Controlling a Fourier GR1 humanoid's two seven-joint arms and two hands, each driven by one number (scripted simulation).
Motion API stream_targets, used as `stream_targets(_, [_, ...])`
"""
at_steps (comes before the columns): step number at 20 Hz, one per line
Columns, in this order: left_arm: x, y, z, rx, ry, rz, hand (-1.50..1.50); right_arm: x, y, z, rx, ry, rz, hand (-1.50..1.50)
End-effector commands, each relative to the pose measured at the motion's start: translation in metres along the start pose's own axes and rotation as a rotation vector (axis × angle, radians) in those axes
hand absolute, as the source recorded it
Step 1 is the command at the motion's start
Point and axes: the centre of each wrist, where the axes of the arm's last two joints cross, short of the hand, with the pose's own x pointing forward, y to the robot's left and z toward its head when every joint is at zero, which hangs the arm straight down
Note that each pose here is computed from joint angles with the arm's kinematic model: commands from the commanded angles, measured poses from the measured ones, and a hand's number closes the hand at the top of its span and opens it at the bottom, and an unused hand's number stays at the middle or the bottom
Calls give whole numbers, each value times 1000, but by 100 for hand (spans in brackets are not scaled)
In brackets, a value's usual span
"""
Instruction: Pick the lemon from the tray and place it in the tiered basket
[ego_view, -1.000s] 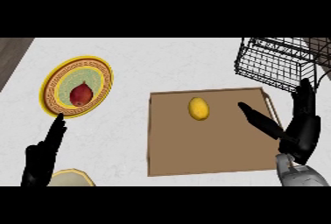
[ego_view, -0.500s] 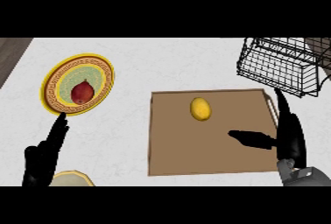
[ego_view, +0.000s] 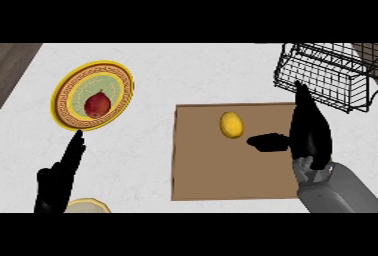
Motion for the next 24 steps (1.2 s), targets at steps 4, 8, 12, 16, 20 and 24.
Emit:
stream_targets(4, [-3,-35,-1,-17,44,72,0,42,33,19,22,196,184,-150])
stream_targets(8, [-16,-26,7,-12,41,64,0,52,39,6,77,253,279,-150])
stream_targets(12, [-5,-37,-8,0,42,83,0,73,47,1,109,275,284,-150])
stream_targets(16, [-13,-29,-7,-16,39,71,0,78,60,9,124,288,250,-150])
stream_targets(20, [-12,-40,-14,14,27,87,0,101,70,7,161,300,317,-150])
stream_targets(24, [-19,-37,-10,-7,37,76,0,88,77,-11,207,387,390,-150])
